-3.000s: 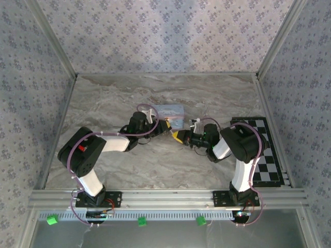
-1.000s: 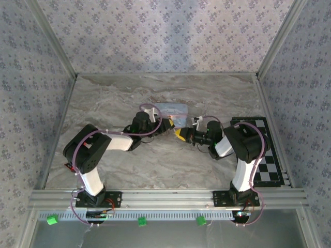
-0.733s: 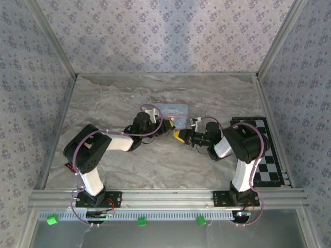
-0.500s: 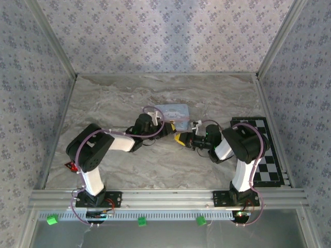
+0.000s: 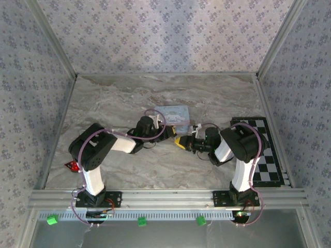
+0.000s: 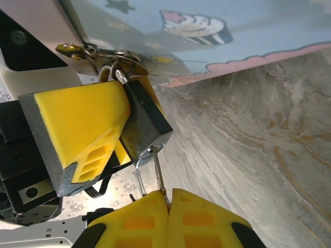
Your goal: Unlock a padlock with a key
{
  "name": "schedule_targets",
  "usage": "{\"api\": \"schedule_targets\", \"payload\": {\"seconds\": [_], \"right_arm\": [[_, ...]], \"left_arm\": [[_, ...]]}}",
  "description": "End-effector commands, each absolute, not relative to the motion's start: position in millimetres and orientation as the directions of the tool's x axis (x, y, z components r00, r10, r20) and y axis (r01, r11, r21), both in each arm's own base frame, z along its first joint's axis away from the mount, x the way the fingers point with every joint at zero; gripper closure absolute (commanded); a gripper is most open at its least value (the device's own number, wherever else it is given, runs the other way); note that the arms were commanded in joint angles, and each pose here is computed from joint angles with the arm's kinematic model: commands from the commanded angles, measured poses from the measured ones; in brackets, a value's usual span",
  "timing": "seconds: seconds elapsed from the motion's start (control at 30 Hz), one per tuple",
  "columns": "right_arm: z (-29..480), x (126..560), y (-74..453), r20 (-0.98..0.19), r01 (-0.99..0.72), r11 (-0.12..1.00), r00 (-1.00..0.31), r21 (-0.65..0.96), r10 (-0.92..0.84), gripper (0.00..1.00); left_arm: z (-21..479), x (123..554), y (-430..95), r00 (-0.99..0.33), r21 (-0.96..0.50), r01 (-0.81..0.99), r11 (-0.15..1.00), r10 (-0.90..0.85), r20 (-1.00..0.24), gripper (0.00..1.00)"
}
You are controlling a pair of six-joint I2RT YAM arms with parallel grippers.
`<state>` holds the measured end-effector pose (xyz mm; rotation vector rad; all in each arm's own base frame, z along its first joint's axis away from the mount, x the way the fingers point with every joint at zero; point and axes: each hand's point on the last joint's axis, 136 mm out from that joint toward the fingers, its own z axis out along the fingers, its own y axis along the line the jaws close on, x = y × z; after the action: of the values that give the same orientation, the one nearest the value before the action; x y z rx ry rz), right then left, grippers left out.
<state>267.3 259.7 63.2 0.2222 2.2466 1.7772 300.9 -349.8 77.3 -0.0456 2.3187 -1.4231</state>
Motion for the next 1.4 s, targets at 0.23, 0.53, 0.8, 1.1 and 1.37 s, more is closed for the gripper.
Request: {"api": "schedule_targets", "payload": {"seconds": [0.23, 0.53, 0.8, 1.1, 1.37], "right_arm": [[71.9, 287.9, 264.8, -0.202, -0.121, 0.24, -0.914, 0.963, 0.351, 1.0], [65.0, 287.7, 265.3, -0.188, -0.101, 0.25, -0.915, 0.963, 0.357, 1.0], [63.0, 287.1, 258.5, -0.187, -0.093, 0.258, -0.911, 0.962, 0.368, 1.0], [56.0, 295.2, 232.8, -0.153, -0.043, 0.262, -0.897, 0.964, 0.415, 1.0], [54.1, 300.3, 225.2, -0.149, -0.027, 0.267, -0.883, 0.963, 0.446, 1.0]], "left_arm": [[77.2, 260.5, -376.4, -0.956, -0.893, 0.226, 0.388, -0.086, -0.279, 0.77], [82.1, 260.4, -378.7, -0.956, -0.901, 0.23, 0.368, -0.086, -0.279, 0.78], [81.9, 261.9, -378.1, -0.957, -0.902, 0.222, 0.371, -0.093, -0.274, 0.87], [87.6, 263.7, -376.5, -0.952, -0.901, 0.234, 0.366, -0.1, -0.288, 0.94], [90.3, 264.5, -377.1, -0.95, -0.9, 0.239, 0.363, -0.102, -0.294, 0.98]]}}
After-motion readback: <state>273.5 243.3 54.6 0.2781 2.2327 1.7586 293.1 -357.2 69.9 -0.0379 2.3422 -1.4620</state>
